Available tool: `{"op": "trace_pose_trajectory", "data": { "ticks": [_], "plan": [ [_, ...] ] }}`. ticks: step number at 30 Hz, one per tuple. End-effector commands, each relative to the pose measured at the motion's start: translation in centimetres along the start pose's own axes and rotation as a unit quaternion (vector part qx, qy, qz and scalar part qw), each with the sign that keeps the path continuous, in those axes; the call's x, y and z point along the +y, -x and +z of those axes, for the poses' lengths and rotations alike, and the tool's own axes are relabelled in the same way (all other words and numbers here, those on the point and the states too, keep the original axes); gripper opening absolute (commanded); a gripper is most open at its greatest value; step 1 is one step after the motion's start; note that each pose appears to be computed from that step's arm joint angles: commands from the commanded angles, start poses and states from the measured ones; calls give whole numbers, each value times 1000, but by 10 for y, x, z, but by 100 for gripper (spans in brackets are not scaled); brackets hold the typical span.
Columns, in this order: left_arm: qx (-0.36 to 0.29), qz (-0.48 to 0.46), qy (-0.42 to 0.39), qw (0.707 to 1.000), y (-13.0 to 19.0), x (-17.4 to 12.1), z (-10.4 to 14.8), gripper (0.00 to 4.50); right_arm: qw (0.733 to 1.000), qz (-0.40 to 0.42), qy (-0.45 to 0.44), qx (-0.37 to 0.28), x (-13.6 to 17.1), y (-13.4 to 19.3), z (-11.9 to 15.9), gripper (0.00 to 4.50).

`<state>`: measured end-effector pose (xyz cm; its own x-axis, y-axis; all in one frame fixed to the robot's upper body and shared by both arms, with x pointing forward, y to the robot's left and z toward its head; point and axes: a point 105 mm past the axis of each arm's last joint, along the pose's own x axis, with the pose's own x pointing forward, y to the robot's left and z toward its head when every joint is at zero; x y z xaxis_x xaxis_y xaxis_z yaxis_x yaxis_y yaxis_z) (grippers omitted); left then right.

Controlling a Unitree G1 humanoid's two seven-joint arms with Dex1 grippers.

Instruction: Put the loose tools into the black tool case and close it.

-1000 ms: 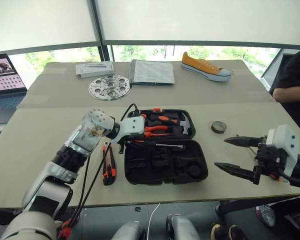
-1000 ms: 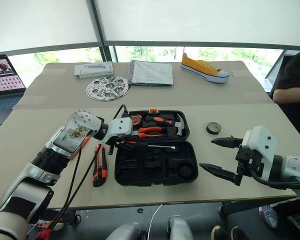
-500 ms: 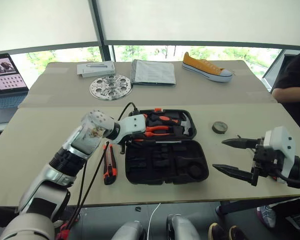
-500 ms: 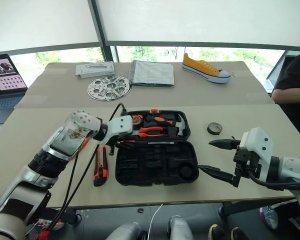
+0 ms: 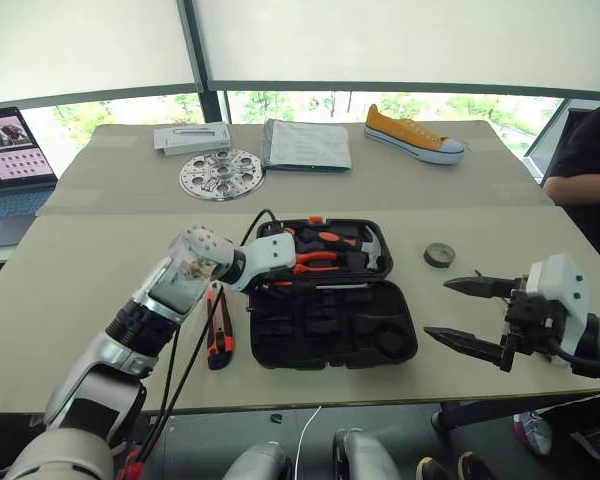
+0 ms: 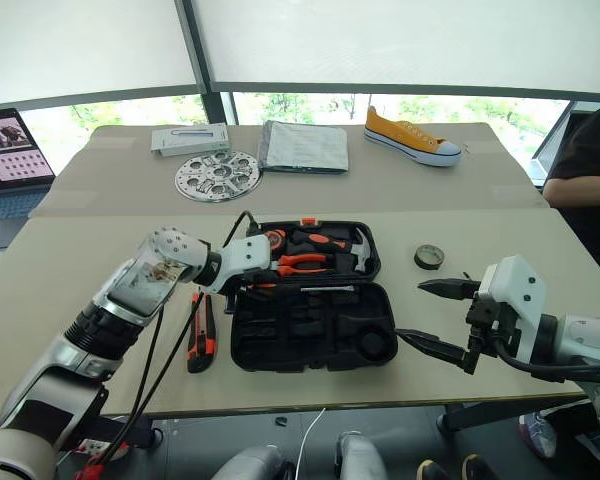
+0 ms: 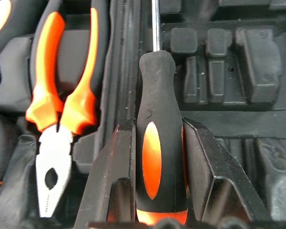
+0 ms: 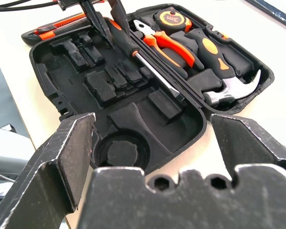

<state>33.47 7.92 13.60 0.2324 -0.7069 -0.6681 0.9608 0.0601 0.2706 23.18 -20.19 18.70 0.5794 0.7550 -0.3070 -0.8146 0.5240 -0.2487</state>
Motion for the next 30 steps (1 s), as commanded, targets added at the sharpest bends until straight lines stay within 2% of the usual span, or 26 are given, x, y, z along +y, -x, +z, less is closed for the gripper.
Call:
{"op": "trace_pose_trajectory", "data": {
  "ticks": [1, 4, 11, 15, 18, 20, 22, 24, 29, 30],
  "plan": [
    [-5, 6, -17, 1000, 6, 1, 4, 330, 1000, -6, 21, -11, 1, 1, 8, 450],
    [-11, 15, -18, 1000, 11, 5, 8, 443, 1000, -6, 20, -9, 1, 1, 7, 450],
    [-22, 7, -28, 999, 14, 3, 16, 447, 1000, -7, 18, -10, 0, 1, 6, 450],
    [-11, 2, -61, 998, 5, 3, 15, 447, 1000, -7, 17, -13, 0, -1, 7, 450],
    [0, -15, -76, 997, -1, 0, 10, 375, 1000, -8, 16, -16, -1, -1, 8, 450],
    [11, -26, -78, 997, -4, -1, 6, 279, 1000, -11, 16, -17, -1, -1, 9, 450],
    [16, -34, -77, 996, -5, -2, 4, 222, 1000, -13, 15, -19, -2, -1, 9, 450],
    [20, -35, -77, 996, -7, 0, 2, 141, 1000, -14, 15, -20, -2, -1, 10, 450],
    [2, -51, -39, 998, -4, -1, 10, 141, 999, -15, 17, -23, -1, -1, 11, 450],
    [-4, -52, -23, 998, -2, -1, 12, 118, 999, -14, 17, -23, 0, 0, 12, 450]
  ]
}}
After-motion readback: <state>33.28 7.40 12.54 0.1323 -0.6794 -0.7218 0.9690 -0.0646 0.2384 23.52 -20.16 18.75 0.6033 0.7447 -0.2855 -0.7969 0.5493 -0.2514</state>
